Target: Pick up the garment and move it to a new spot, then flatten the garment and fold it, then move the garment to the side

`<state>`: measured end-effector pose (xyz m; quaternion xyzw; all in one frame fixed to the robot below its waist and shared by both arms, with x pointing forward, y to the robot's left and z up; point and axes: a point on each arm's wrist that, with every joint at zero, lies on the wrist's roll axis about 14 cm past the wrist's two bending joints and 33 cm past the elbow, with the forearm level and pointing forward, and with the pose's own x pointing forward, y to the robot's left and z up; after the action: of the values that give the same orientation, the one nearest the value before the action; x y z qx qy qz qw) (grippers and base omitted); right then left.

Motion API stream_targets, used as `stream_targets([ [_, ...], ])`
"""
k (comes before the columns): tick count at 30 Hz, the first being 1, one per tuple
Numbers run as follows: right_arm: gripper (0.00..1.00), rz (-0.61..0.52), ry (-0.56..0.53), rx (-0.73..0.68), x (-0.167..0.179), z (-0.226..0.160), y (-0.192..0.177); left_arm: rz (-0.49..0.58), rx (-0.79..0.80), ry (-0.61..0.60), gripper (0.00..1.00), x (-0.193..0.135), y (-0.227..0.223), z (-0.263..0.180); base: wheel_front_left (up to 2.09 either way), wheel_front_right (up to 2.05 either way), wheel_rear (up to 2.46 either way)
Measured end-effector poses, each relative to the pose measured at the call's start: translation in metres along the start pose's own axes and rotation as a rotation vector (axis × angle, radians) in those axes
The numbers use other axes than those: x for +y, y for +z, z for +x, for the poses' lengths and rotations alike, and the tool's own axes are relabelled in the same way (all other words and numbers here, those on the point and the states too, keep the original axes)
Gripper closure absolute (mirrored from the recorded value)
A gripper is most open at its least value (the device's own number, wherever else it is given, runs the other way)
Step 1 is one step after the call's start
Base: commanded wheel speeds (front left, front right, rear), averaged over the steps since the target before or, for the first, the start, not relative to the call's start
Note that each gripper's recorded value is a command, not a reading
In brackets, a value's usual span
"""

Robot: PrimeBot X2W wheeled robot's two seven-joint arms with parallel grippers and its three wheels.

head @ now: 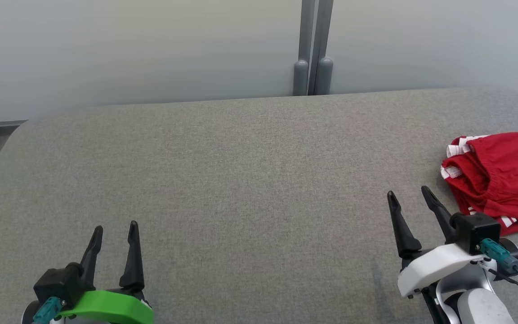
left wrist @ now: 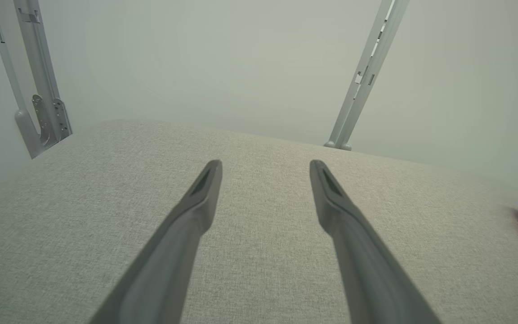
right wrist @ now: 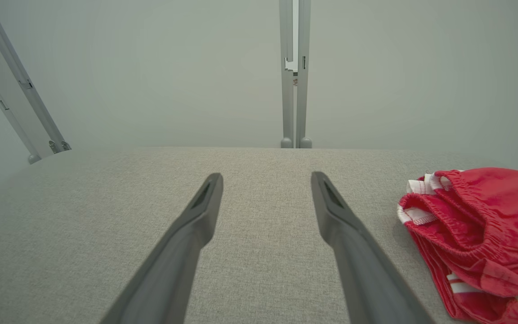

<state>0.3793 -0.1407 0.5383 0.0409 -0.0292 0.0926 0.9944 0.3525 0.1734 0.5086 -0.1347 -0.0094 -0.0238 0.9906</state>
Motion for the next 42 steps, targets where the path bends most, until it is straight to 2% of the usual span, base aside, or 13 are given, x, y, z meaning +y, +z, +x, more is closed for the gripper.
stream_targets([
  [5, 0.00, 0.000, -0.002, 0.000, -0.001, 0.000, 0.000, 0.012, 0.013, 0.001, 0.00, 0.001, -0.003, 0.001, 0.00, 0.00, 0.00],
  [6, 1.00, 0.001, -0.002, 0.009, -0.001, 0.000, -0.003, 0.011, 0.021, 0.004, 1.00, 0.002, -0.006, 0.000, 0.00, 0.00, 0.00],
  [13, 1.00, 0.041, -0.017, 0.112, -0.001, -0.013, -0.036, -0.024, 0.115, 0.032, 1.00, 0.002, -0.037, -0.013, 0.00, 0.00, 0.00],
  [31, 1.00, 0.394, -0.101, 0.107, -0.021, -0.015, -0.040, -0.329, 0.158, 0.101, 1.00, 0.011, -0.040, -0.003, 0.00, 0.00, 0.00],
  [42, 1.00, 0.567, -0.133, 0.087, -0.030, -0.013, -0.038, -0.482, 0.160, 0.118, 1.00, 0.014, -0.038, 0.004, 0.00, 0.00, 0.00],
])
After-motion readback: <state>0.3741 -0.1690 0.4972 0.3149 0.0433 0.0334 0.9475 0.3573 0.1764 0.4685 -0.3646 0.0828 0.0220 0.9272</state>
